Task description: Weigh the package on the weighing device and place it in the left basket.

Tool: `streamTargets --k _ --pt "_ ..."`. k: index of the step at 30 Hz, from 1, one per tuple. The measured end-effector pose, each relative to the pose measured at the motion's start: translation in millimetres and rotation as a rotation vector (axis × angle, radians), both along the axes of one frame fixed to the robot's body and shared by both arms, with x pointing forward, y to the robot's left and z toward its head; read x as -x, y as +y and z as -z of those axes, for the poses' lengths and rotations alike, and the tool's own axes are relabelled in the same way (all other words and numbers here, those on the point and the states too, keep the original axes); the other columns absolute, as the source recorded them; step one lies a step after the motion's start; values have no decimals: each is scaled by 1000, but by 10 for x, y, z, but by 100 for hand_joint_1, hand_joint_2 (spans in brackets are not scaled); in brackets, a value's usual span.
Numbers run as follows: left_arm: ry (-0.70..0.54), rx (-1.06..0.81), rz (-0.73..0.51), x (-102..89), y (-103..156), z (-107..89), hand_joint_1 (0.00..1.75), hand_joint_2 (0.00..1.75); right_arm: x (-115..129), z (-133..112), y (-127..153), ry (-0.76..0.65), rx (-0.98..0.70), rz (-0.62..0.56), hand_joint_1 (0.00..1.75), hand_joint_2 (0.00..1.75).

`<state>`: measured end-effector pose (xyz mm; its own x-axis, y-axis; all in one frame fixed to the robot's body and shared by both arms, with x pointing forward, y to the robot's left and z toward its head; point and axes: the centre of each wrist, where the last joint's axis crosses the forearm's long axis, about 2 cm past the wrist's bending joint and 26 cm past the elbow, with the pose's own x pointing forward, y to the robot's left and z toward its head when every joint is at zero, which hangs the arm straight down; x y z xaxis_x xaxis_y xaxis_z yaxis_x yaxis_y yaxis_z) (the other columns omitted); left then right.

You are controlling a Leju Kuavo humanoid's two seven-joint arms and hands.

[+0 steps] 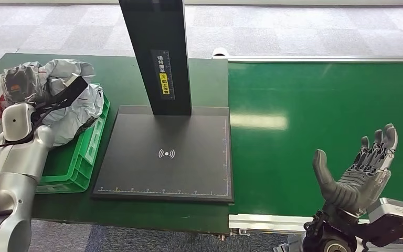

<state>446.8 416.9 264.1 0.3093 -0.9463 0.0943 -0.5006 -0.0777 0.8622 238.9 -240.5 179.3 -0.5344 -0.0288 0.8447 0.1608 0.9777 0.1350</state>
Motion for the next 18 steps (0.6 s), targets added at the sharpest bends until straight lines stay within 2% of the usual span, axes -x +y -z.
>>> streamTargets --k 4,7,16,18 --pt "204 10 -33 37 238 308 175 175 -4 3 11 1 -1 -17 0 175" --pt "295 27 -35 82 326 472 175 175 -9 8 16 3 -2 -26 0 175" --pt "416 49 -52 124 411 623 175 175 -13 16 23 6 -2 -34 0 175" --pt "488 61 -49 135 419 668 89 175 -16 20 26 7 0 -39 0 175"
